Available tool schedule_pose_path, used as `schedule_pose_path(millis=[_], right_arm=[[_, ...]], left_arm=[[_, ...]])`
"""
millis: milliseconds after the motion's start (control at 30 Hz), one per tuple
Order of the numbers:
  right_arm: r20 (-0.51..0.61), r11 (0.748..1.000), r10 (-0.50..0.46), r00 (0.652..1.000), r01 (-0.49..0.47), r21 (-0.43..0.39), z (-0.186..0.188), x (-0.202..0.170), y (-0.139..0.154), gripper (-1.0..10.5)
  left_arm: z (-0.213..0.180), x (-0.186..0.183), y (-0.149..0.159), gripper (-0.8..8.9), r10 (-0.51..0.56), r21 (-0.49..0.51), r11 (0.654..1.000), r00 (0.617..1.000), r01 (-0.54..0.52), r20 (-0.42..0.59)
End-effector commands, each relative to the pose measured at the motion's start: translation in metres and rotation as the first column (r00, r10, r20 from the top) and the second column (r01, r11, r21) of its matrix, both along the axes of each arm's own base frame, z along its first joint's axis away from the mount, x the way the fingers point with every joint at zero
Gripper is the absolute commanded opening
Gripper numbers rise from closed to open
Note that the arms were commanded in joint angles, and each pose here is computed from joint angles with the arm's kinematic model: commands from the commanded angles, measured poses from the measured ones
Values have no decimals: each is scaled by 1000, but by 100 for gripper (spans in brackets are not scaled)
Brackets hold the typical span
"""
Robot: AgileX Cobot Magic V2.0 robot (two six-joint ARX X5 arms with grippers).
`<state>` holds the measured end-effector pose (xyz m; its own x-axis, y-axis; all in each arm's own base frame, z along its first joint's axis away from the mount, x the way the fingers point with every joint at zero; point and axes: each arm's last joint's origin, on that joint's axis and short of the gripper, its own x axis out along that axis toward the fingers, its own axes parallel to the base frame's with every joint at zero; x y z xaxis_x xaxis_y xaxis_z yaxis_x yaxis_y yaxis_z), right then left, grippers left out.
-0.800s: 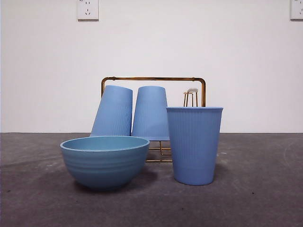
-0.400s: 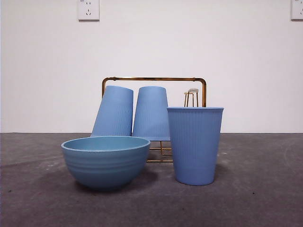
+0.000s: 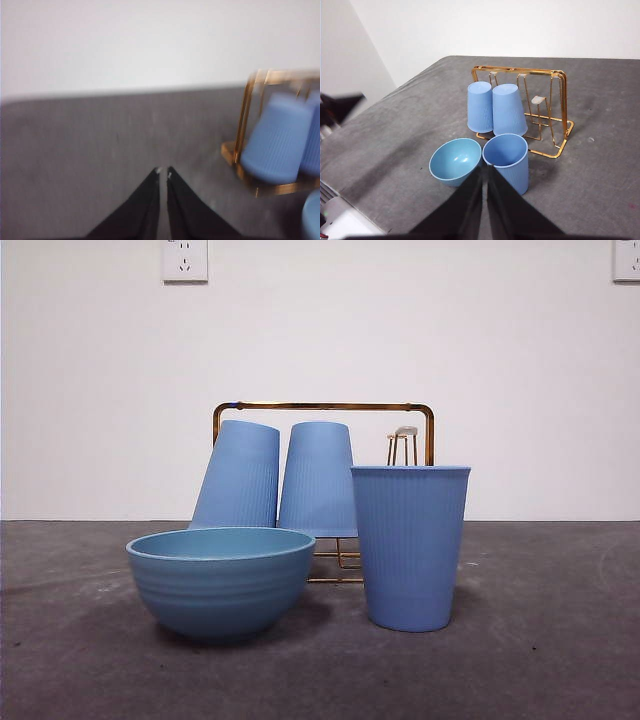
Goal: Right arm lift cup from the cupboard, then place it on the right of the bowl
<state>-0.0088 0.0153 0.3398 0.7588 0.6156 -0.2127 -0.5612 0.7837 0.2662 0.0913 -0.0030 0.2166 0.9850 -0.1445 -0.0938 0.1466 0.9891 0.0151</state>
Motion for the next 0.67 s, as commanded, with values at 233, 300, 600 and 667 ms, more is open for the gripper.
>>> schedule_pose_path(millis=[233, 300, 600, 667], right_arm=[[24, 1000, 0, 1000, 0, 1, 5, -2, 0, 20], [24, 1000, 0, 1000, 0, 0, 4, -2, 0, 20], [24, 1000, 0, 1000, 0, 0, 5, -2, 0, 20], [24, 1000, 0, 1000, 0, 0, 5, -2, 0, 20]], left_arm=[[-53, 6, 8, 25, 268, -110, 956, 962, -272, -47], [-59, 6, 8, 25, 271, -95, 957, 962, -274, -45], [-67, 4, 8, 25, 252, 26, 968, 964, -250, -81], [-67, 4, 8, 25, 247, 9, 969, 966, -247, -83]])
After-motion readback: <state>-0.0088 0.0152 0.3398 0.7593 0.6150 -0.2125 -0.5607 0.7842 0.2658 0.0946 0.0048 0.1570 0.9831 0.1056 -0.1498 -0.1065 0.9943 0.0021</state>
